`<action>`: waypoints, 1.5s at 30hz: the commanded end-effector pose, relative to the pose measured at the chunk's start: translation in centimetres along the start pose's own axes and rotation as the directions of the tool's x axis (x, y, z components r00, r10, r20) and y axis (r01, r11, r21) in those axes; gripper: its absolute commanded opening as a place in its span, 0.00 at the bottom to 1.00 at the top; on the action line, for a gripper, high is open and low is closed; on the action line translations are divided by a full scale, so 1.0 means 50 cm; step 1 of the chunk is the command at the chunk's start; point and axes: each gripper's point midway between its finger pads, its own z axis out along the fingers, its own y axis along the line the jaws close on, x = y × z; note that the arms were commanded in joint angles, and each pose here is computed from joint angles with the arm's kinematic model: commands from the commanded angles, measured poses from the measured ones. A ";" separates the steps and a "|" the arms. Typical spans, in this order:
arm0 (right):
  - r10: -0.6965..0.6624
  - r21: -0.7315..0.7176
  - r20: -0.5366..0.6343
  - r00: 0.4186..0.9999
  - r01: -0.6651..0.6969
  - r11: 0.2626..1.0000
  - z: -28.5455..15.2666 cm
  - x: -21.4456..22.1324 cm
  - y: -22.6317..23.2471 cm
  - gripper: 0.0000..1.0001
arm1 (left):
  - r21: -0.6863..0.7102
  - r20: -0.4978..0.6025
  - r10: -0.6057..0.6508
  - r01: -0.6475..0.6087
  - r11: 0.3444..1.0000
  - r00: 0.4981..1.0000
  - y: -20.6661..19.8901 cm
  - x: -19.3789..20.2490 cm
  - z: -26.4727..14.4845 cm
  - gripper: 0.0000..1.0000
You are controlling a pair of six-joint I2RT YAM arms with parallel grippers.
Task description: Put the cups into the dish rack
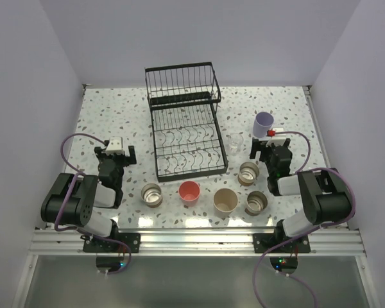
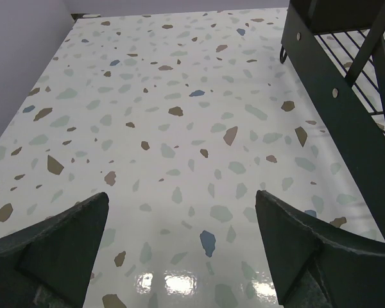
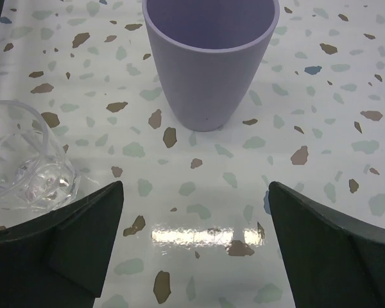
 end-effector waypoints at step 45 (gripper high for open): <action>0.425 0.344 -0.490 0.761 -0.279 0.896 0.027 -0.316 -0.031 0.95 | -0.022 0.104 -0.027 0.030 0.999 0.994 0.009 -0.056 0.013 1.00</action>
